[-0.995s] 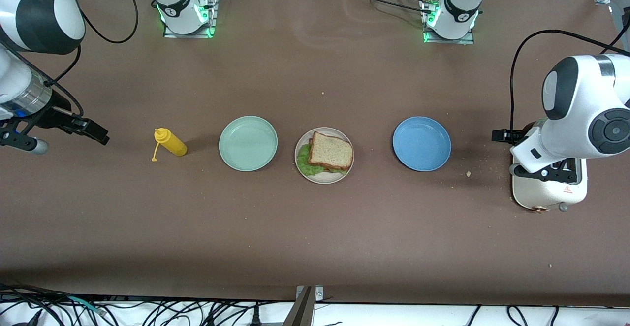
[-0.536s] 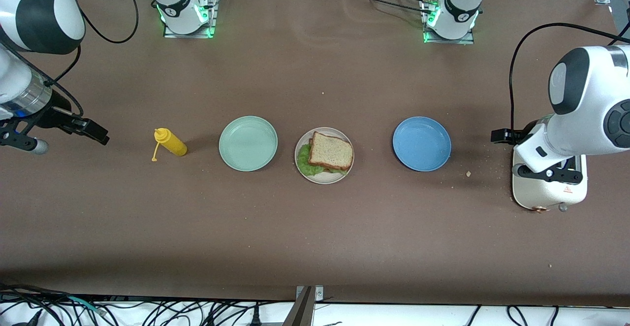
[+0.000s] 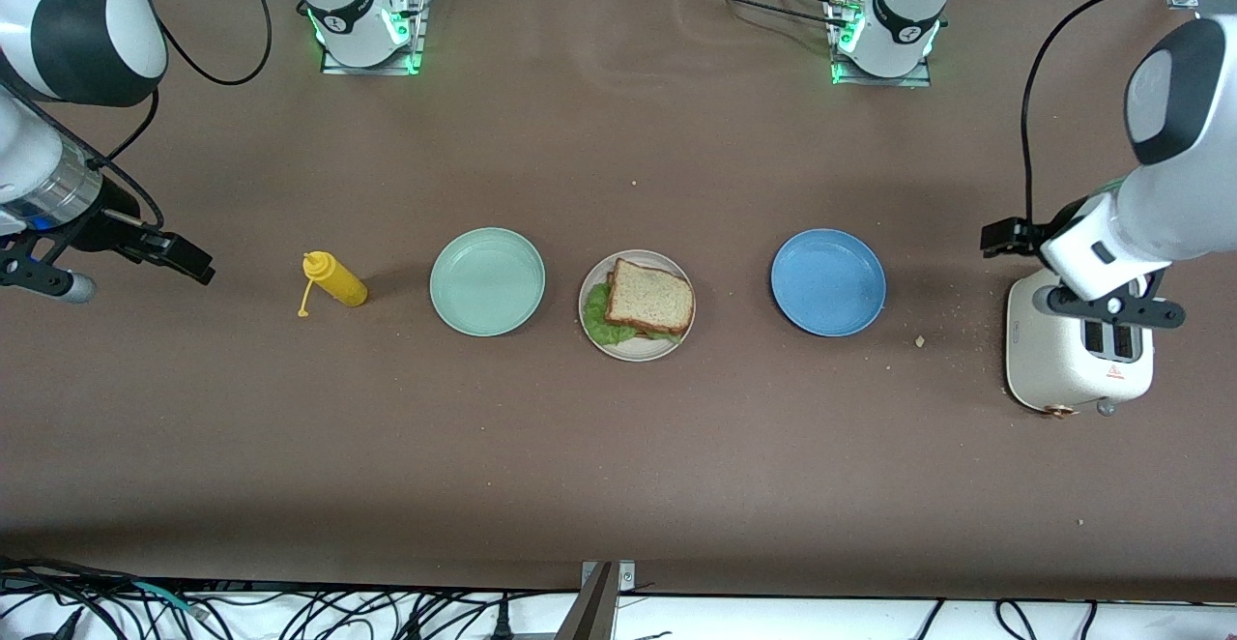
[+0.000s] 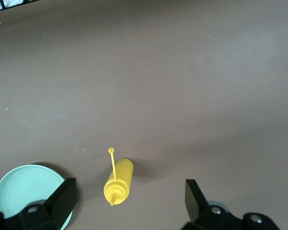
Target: Make sandwich in beige plate with both arms
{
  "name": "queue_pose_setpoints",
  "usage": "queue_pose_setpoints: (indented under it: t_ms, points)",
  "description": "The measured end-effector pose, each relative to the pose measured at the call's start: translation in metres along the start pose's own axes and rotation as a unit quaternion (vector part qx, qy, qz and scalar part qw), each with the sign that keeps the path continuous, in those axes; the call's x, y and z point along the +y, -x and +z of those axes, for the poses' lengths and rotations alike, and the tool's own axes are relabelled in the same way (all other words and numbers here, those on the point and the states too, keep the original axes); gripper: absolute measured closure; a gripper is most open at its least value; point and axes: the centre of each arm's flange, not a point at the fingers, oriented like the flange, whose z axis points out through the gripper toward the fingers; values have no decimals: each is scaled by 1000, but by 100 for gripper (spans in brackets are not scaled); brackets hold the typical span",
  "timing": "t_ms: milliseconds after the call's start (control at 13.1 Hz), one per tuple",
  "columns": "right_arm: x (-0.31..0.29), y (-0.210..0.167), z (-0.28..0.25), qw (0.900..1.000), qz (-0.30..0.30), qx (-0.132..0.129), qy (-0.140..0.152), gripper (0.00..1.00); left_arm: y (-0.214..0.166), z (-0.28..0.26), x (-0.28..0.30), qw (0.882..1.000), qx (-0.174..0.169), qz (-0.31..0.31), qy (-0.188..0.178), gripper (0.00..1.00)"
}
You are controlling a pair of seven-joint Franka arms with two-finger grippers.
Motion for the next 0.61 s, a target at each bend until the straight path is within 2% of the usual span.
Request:
queue_pose_setpoints:
  t_ms: [306, 612]
  points:
    - [0, 0, 0, 1000, 0, 0, 0, 0, 56, -48, -16, 999, 41, -17, 12, 0]
    - [0, 0, 0, 1000, 0, 0, 0, 0, 84, -82, -18, 996, 79, -25, 28, 0]
